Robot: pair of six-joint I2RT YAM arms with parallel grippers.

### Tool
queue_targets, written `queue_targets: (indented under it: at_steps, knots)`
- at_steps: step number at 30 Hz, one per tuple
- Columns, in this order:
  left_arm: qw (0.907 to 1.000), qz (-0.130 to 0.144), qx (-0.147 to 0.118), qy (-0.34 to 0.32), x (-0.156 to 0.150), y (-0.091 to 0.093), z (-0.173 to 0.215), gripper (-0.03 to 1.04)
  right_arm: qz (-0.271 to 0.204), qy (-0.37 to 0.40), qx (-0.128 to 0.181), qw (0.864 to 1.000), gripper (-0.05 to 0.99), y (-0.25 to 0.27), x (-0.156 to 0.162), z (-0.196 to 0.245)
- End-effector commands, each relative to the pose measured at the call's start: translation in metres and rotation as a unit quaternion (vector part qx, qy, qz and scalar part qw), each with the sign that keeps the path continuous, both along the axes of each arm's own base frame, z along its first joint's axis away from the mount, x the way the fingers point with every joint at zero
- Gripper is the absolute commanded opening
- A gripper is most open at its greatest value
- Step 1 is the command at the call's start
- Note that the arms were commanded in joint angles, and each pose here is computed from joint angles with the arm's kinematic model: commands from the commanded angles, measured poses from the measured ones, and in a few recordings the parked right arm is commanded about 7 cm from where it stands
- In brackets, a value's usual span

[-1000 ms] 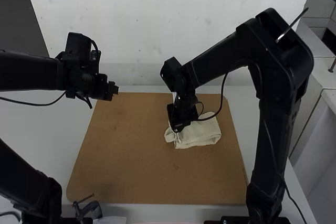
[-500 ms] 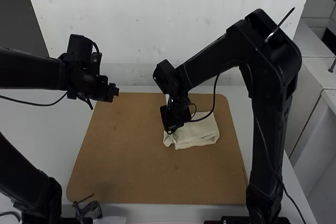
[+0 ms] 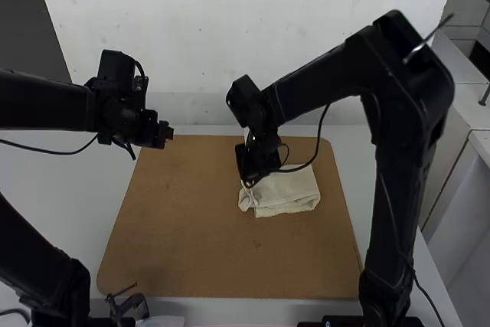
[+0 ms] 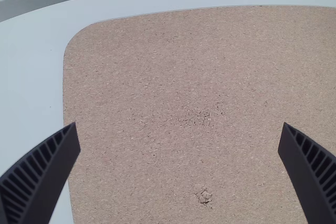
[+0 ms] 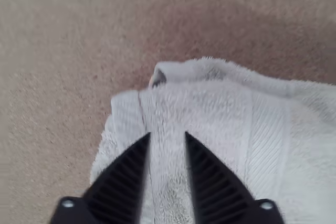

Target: Fold the towel.

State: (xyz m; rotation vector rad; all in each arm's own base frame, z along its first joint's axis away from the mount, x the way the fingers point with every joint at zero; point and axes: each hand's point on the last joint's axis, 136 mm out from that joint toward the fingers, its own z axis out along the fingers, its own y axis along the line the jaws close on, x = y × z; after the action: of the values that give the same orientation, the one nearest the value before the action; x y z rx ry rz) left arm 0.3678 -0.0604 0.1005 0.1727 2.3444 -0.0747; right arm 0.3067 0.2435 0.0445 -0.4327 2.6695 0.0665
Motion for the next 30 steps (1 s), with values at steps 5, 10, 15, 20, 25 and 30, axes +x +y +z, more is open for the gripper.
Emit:
queue_targets:
  at_steps: [5, 10, 15, 20, 25, 30]
  knots:
    - [0.9999, -0.007, 0.005, -0.008, 0.0, 0.005, 0.003, 0.97, -0.052, -0.095, 0.05, 0.993, 0.98, -0.047, 0.031, 0.081]
    - [0.9998, 0.0, 0.009, -0.019, 0.001, 0.013, 0.01, 0.97, -0.097, -0.138, 0.042, 0.985, 0.97, -0.114, 0.047, 0.094]
    - [0.9985, 0.004, 0.013, -0.054, -0.004, 0.018, 0.04, 0.97, -0.142, -0.189, 0.045, 0.971, 0.97, -0.172, 0.051, 0.11]
    - [0.9956, 0.002, 0.01, -0.094, -0.021, 0.018, 0.077, 0.97, -0.151, -0.256, 0.076, 0.952, 0.97, -0.189, 0.033, 0.133]
    - [0.9904, 0.013, 0.022, -0.136, -0.042, 0.019, 0.099, 0.97, -0.157, -0.314, 0.095, 0.931, 0.97, -0.201, 0.005, 0.154]
    - [0.9818, 0.015, 0.017, -0.188, -0.06, 0.02, 0.12, 0.97, -0.18, -0.373, 0.102, 0.904, 0.97, -0.222, -0.02, 0.171]
